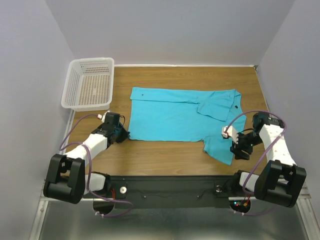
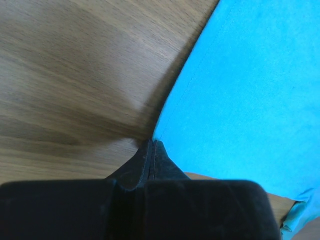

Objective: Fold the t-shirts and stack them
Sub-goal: Fold the tshirt

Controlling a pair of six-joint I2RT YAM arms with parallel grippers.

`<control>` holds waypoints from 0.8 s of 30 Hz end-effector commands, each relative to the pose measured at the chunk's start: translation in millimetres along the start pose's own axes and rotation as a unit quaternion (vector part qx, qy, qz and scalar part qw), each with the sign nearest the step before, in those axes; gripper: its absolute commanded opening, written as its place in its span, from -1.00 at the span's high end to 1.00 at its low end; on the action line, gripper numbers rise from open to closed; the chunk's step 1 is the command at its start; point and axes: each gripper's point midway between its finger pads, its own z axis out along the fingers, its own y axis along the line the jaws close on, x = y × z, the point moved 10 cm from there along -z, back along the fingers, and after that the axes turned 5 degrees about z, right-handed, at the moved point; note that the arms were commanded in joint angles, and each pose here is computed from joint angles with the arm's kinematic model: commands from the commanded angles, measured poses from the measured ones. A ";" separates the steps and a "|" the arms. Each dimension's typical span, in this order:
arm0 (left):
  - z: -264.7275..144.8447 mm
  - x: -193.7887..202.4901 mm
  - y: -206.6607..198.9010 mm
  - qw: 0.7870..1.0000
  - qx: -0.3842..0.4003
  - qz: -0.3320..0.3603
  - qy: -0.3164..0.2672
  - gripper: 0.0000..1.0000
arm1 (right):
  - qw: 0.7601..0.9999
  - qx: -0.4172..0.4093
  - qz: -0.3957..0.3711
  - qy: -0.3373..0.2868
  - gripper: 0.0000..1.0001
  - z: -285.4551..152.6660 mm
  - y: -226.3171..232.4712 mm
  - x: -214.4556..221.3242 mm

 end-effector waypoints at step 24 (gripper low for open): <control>-4.6 14.5 5.6 0.999 0.027 0.009 0.027 1.00 | 0.988 -0.051 -0.069 0.129 -0.12 36.1 22.0 -33.7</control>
